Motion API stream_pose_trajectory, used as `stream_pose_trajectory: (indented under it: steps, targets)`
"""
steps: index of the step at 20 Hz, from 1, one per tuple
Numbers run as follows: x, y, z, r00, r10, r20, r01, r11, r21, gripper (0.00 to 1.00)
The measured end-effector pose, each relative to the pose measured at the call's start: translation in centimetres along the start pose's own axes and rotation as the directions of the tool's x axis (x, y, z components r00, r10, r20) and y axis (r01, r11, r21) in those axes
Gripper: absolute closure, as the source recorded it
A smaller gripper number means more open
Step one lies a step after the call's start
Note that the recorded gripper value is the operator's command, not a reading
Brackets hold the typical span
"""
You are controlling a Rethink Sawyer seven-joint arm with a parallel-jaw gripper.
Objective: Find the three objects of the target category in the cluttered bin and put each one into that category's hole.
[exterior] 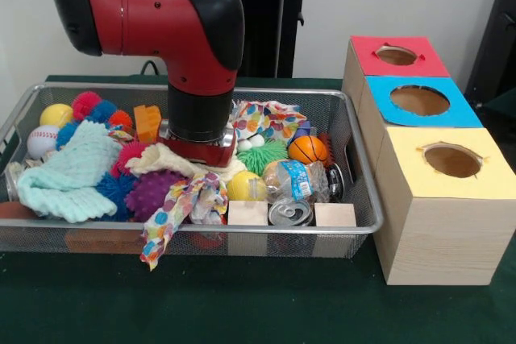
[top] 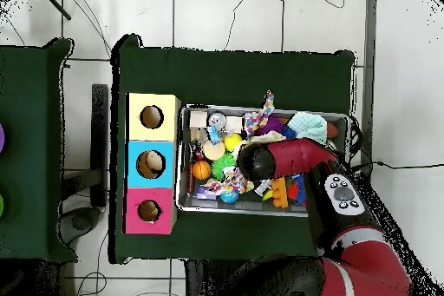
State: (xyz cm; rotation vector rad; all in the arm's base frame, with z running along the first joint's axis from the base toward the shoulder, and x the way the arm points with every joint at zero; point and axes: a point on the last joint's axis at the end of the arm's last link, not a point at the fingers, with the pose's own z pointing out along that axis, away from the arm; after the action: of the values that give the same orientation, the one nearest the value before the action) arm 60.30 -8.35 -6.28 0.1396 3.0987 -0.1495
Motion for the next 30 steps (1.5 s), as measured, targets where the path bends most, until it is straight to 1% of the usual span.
stream_pose_trajectory:
  steps: [7, 9, 13, 17, 18, 21, 24, 25, 27, 28, 30]
  targets:
    - [0.3, 0.5, -0.1, 0.9992, 0.035, 0.018, -0.036, 0.9991, 0.025, 0.0]
    - [0.3, 0.5, -0.1, 0.9989, 0.042, 0.02, -0.043, 0.9987, 0.029, 0.0]
    - [0.4, 0.6, -0.1, 0.9971, 0.073, 0.019, -0.074, 0.9968, 0.032, 0.0]
    - [0.4, 1.0, -0.2, 0.9931, 0.116, 0.019, -0.116, 0.9929, 0.024, 0.0]
    - [0.5, 1.2, -0.2, 0.9905, 0.136, 0.02, -0.137, 0.9904, 0.02, 0.0]
    - [0.7, 1.8, -0.2, 0.9852, 0.17, 0.026, -0.17, 0.9854, 0.011, 0.0]
    - [0.9, 2.4, -0.3, 0.9814, 0.189, 0.032, -0.19, 0.9818, 0.005, 0.0]
    - [1.0, 2.9, -0.3, 0.9791, 0.2, 0.036, -0.2, 0.9797, 0.002, 0.0]
    - [1.1, 3.1, -0.4, 0.9781, 0.205, 0.037, -0.205, 0.9788, 0.001, 0.0]
    - [1.3, 3.9, -0.4, 0.9739, 0.223, 0.044, -0.223, 0.9749, -0.005, 1.0]
    - [1.3, 4.4, -0.4, 0.9725, 0.228, 0.046, -0.228, 0.9736, -0.01, 1.0]
